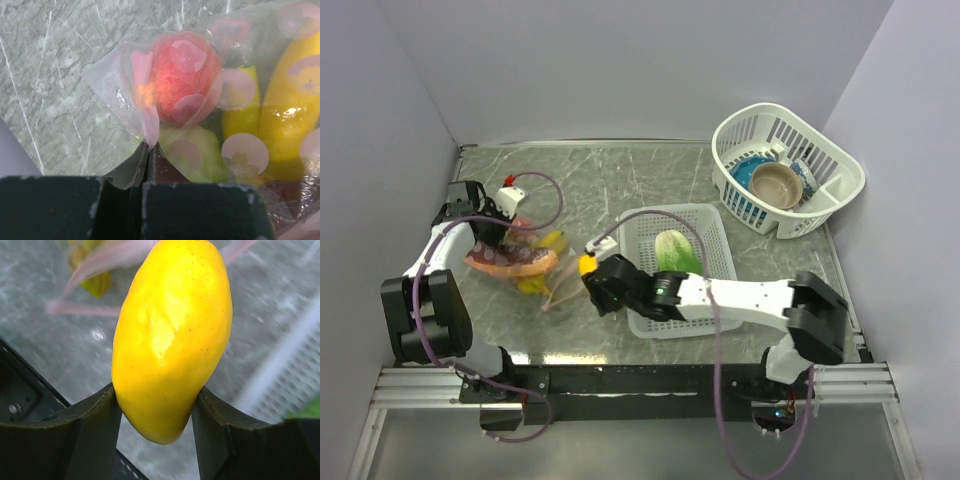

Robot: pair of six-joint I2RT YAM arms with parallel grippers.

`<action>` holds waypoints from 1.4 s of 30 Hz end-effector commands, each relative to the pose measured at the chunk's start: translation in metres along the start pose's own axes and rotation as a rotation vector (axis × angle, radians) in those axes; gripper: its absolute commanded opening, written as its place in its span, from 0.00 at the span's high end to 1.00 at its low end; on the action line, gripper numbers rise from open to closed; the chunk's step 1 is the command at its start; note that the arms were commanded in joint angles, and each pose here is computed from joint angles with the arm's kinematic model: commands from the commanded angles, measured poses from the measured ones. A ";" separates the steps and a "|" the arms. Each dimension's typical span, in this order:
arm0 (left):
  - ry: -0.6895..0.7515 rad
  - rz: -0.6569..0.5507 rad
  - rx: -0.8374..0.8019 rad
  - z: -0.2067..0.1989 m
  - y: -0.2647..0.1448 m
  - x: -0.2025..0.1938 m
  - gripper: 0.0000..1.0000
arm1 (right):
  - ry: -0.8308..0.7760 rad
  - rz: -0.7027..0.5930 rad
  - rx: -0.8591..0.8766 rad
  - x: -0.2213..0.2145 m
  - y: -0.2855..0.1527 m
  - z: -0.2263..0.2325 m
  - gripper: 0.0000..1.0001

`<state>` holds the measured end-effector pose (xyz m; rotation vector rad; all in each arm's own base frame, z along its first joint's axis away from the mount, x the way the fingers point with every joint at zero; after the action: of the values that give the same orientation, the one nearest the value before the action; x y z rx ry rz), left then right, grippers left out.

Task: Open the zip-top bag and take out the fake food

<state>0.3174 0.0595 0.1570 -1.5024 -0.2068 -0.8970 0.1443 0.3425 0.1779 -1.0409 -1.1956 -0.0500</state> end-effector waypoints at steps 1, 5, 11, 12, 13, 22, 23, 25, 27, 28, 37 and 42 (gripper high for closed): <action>-0.056 0.066 -0.043 -0.007 0.004 -0.010 0.99 | 0.028 0.041 -0.139 -0.026 -0.038 -0.030 0.99; -0.066 0.062 -0.051 -0.006 0.003 -0.007 0.99 | 0.121 -0.051 -0.276 -0.025 -0.073 -0.058 0.98; -0.065 0.059 -0.063 -0.010 -0.001 -0.006 0.99 | 0.306 -0.114 -0.474 -0.023 -0.087 -0.112 1.00; -0.062 0.058 -0.062 -0.009 -0.002 -0.006 0.99 | 0.369 -0.109 -0.512 -0.023 -0.085 -0.127 1.00; -0.062 0.061 -0.062 -0.010 -0.003 -0.008 0.99 | 0.392 -0.099 -0.511 -0.021 -0.084 -0.131 1.00; -0.066 0.053 -0.070 -0.010 -0.003 -0.004 0.99 | 0.326 -0.044 -0.430 -0.015 -0.074 -0.133 0.00; -0.065 0.052 -0.067 -0.009 -0.004 -0.004 0.99 | 0.323 -0.056 -0.432 -0.012 -0.076 -0.133 0.00; -0.060 0.052 -0.067 -0.010 -0.003 -0.005 0.99 | 0.301 -0.096 -0.425 -0.003 -0.088 -0.132 0.00; -0.061 0.056 -0.066 -0.010 -0.002 -0.006 0.99 | 0.241 -0.133 -0.391 0.004 -0.096 -0.125 0.00; -0.061 0.057 -0.069 -0.010 -0.002 -0.006 0.99 | 0.214 -0.166 -0.382 0.009 -0.101 -0.119 0.00; -0.075 0.061 -0.083 -0.012 0.001 -0.008 0.99 | 0.013 -0.248 -0.189 0.027 -0.095 -0.025 0.00; -0.064 0.064 -0.079 -0.011 0.001 -0.009 0.99 | -0.040 -0.185 -0.105 0.014 -0.055 -0.003 0.10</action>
<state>0.3170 0.0562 0.1589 -1.5485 -0.2114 -0.8728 0.1178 0.2884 0.2372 -1.0609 -1.3085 -0.2598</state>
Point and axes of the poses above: each gripper's point midway between its finger pads, its own y axis out along the fingers, its own z axis along the line the jaws close on, x = y × z, the point moved 8 cm from there along -y, back along the fingers, and after that the axes turned 11 degrees about -y, right-handed, at the moved point
